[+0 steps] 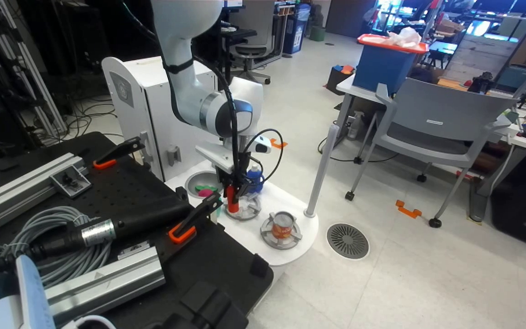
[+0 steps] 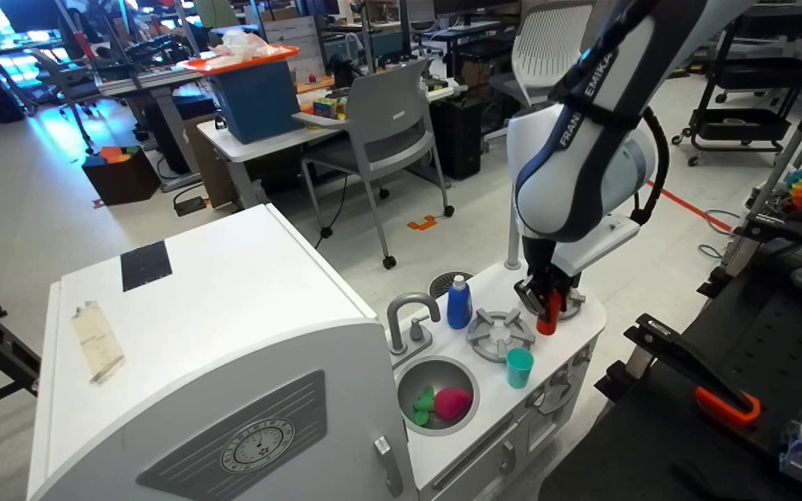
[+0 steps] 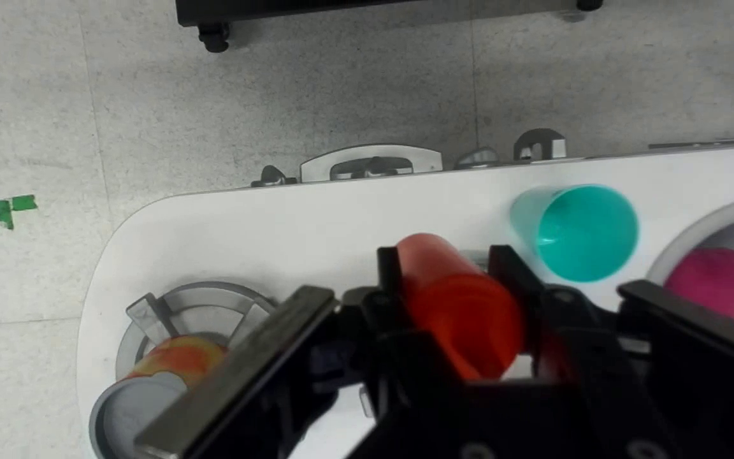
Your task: Pick up the orange object and put it in the toy cup
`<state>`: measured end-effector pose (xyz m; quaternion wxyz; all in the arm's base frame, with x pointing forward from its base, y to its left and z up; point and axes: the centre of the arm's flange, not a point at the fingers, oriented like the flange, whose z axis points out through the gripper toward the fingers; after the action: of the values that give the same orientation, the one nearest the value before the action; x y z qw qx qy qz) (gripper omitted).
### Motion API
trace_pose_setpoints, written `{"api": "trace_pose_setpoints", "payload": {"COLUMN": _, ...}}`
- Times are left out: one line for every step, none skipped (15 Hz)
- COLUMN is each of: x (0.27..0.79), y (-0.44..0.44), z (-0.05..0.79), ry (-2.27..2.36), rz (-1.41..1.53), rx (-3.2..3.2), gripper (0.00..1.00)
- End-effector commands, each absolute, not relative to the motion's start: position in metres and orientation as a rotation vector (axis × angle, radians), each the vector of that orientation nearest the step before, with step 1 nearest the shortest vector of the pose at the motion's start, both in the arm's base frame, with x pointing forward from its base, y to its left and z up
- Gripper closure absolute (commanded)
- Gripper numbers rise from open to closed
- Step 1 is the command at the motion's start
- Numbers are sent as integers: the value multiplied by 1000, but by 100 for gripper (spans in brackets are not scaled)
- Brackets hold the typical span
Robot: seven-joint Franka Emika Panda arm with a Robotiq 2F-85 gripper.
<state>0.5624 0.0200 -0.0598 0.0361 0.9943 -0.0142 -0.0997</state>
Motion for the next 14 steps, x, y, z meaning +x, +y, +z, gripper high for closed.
{"api": "trace_pose_setpoints", "payload": {"x": 541, "y": 33, "z": -10, "ry": -5, "rz": -325, "rx": 3105, "gripper": 87}}
{"api": "trace_pose_setpoints", "payload": {"x": 540, "y": 39, "z": -5, "ry": 23, "rz": -327, "rx": 3114, "gripper": 87}}
{"api": "trace_pose_setpoints", "payload": {"x": 540, "y": 46, "z": -2, "ry": 50, "rz": -338, "rx": 3124, "gripper": 87}}
{"api": "trace_pose_setpoints", "payload": {"x": 541, "y": 53, "z": -2, "ry": 71, "rz": -341, "rx": 3130, "gripper": 87}}
{"api": "trace_pose_setpoints", "payload": {"x": 542, "y": 60, "z": -6, "ry": 97, "rz": -329, "rx": 3133, "gripper": 87}}
{"api": "trace_pose_setpoints", "payload": {"x": 543, "y": 66, "z": -9, "ry": 114, "rz": -339, "rx": 3133, "gripper": 87}}
{"api": "trace_pose_setpoints", "payload": {"x": 544, "y": 72, "z": -15, "ry": 128, "rz": -334, "rx": 3130, "gripper": 87}}
{"api": "trace_pose_setpoints", "payload": {"x": 545, "y": 75, "z": -19, "ry": 134, "rz": -332, "rx": 3127, "gripper": 87}}
{"api": "trace_pose_setpoints", "payload": {"x": 545, "y": 78, "z": -23, "ry": 137, "rz": -336, "rx": 3122, "gripper": 87}}
{"api": "trace_pose_setpoints", "payload": {"x": 547, "y": 79, "z": -28, "ry": 141, "rz": -337, "rx": 3116, "gripper": 87}}
{"api": "trace_pose_setpoints", "payload": {"x": 547, "y": 81, "z": -31, "ry": 143, "rz": -338, "rx": 3113, "gripper": 87}}
{"api": "trace_pose_setpoints", "payload": {"x": 548, "y": 82, "z": -37, "ry": 145, "rz": -343, "rx": 3109, "gripper": 87}}
{"api": "trace_pose_setpoints", "payload": {"x": 549, "y": 83, "z": -42, "ry": 142, "rz": -352, "rx": 3103, "gripper": 87}}
{"api": "trace_pose_setpoints", "payload": {"x": 550, "y": 83, "z": -47, "ry": 141, "rz": -354, "rx": 3100, "gripper": 87}}
